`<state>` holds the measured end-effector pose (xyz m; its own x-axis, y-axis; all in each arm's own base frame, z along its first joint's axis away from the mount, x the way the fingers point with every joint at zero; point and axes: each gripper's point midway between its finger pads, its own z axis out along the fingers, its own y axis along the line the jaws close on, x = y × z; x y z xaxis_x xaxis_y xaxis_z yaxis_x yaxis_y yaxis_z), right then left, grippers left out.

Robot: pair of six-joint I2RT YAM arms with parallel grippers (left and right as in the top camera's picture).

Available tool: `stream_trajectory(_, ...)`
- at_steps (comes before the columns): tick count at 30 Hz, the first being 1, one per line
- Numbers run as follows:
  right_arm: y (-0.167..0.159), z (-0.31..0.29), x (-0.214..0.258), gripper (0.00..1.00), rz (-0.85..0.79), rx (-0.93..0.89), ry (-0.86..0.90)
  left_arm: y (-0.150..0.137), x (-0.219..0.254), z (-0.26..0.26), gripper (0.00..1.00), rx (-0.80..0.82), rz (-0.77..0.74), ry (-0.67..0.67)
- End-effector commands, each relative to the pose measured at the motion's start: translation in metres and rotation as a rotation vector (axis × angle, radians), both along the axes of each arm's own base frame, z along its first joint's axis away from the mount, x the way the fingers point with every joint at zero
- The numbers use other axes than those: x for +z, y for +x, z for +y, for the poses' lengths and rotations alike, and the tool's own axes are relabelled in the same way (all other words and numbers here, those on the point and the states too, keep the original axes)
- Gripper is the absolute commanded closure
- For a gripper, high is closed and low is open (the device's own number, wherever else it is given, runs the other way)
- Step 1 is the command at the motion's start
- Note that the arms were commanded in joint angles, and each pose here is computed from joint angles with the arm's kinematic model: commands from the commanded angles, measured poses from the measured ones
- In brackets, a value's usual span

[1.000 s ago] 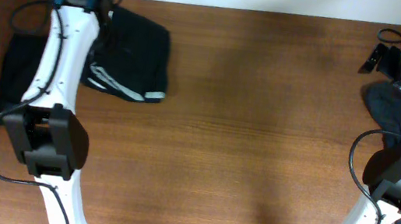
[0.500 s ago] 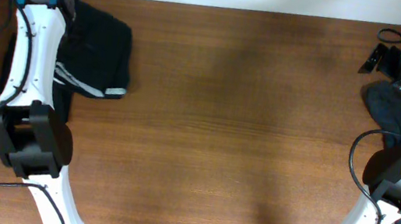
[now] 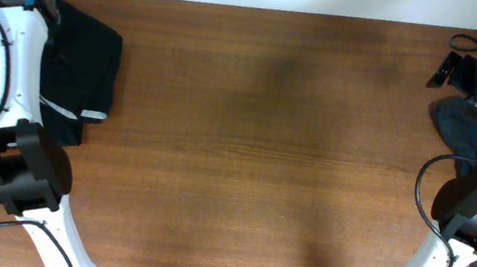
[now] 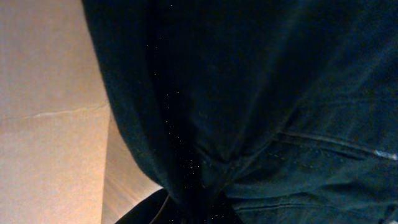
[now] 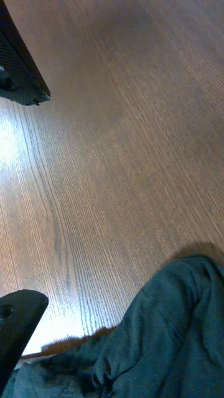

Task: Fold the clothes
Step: 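Drag the folded trousers left onto the dark garment with the left gripper, then release the trousers and lift the left gripper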

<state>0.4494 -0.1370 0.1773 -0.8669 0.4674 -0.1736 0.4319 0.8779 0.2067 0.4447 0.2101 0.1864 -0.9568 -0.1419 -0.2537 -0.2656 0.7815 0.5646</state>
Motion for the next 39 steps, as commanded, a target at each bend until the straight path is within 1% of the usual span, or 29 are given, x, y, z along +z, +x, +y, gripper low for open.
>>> stream_trajectory(1, -0.001, -0.003, -0.001, 0.01, 0.007, -0.007, -0.006, -0.012, 0.029, 0.027, 1.00, 0.054, -0.060, 0.041)
stream_trajectory(4, -0.001, -0.003, -0.001, 0.01, 0.007, -0.007, -0.006, -0.010, 0.019, 0.027, 0.99, 0.047, -0.097, -0.065)
stream_trajectory(6, -0.001, -0.003, -0.001, 0.01, 0.007, -0.007, -0.006, -0.008, 0.015, 0.028, 0.96, 0.044, -0.122, -0.124)
stream_trajectory(9, -0.001, -0.003, -0.001, 0.01, 0.007, -0.007, -0.006, -0.012, 0.013, 0.036, 0.94, 0.060, -0.139, -0.157)
stream_trajectory(10, -0.001, -0.003, -0.001, 0.01, 0.007, -0.006, -0.006, -0.014, 0.013, 0.040, 0.89, 0.068, -0.139, -0.156)
stream_trajectory(11, -0.001, -0.003, -0.001, 0.01, 0.007, -0.007, -0.006, -0.016, 0.013, 0.044, 0.82, 0.078, -0.140, -0.155)
stream_trajectory(13, -0.001, -0.003, -0.001, 0.01, 0.007, -0.007, -0.006, -0.021, 0.013, 0.052, 0.63, 0.097, -0.143, -0.154)
stream_trajectory(14, -0.001, -0.003, -0.001, 0.01, 0.007, -0.007, -0.006, -0.022, 0.013, 0.055, 0.48, 0.104, -0.147, -0.154)
stream_trajectory(15, -0.001, -0.003, -0.001, 0.01, 0.007, -0.007, -0.006, -0.024, 0.013, 0.059, 0.25, 0.115, -0.152, -0.158)
stream_trajectory(16, -0.001, -0.003, -0.001, 0.01, 0.007, -0.007, -0.006, -0.027, 0.013, 0.063, 0.13, 0.139, -0.164, -0.159)
stream_trajectory(17, -0.001, -0.003, -0.001, 0.01, 0.007, -0.007, -0.006, -0.029, 0.013, 0.067, 0.03, 0.169, -0.181, -0.162)
stream_trajectory(18, -0.001, -0.003, -0.001, 0.01, 0.007, -0.007, -0.006, -0.031, 0.013, 0.069, 0.01, 0.201, -0.202, -0.173)
stream_trajectory(19, -0.001, -0.003, -0.001, 0.01, 0.007, -0.007, -0.006, -0.029, 0.011, 0.068, 0.01, 0.211, -0.222, -0.204)
stream_trajectory(21, -0.001, -0.003, -0.001, 0.01, 0.007, -0.007, -0.006, -0.019, 0.005, 0.053, 0.02, 0.172, -0.270, -0.340)
stream_trajectory(22, -0.001, -0.003, -0.001, 0.01, 0.007, -0.007, -0.006, -0.013, 0.003, 0.043, 0.04, 0.149, -0.293, -0.408)
stream_trajectory(23, -0.001, -0.003, -0.001, 0.01, 0.007, -0.007, -0.006, -0.006, 0.002, 0.032, 0.16, 0.121, -0.319, -0.483)
stream_trajectory(24, -0.001, -0.003, -0.001, 0.01, 0.007, -0.007, -0.006, -0.001, 0.002, 0.022, 0.32, 0.097, -0.340, -0.546)
stream_trajectory(25, -0.001, -0.003, -0.001, 0.01, 0.007, -0.007, -0.006, 0.003, 0.003, 0.015, 0.54, 0.079, -0.353, -0.588)
stream_trajectory(26, -0.001, -0.003, -0.001, 0.01, 0.007, -0.007, -0.006, 0.005, 0.003, 0.008, 0.72, 0.064, -0.363, -0.625)
stream_trajectory(27, -0.001, -0.003, -0.001, 0.01, 0.007, -0.007, -0.006, 0.007, 0.003, 0.004, 0.87, 0.055, -0.368, -0.651)
stream_trajectory(28, -0.001, -0.003, -0.001, 0.01, 0.007, -0.007, -0.006, 0.008, 0.003, 0.000, 0.97, 0.049, -0.369, -0.670)
stream_trajectory(29, -0.001, -0.003, -0.001, 0.01, 0.007, -0.007, -0.006, 0.007, 0.002, -0.005, 0.99, 0.043, -0.368, -0.696)
stream_trajectory(32, -0.001, -0.003, -0.001, 0.01, 0.007, -0.007, -0.006, 0.003, -0.003, -0.020, 0.99, 0.039, -0.340, -0.761)
stream_trajectory(39, -0.001, -0.003, -0.001, 0.01, 0.007, -0.007, -0.006, 0.000, -0.040, -0.032, 0.99, 0.057, -0.287, -0.812)
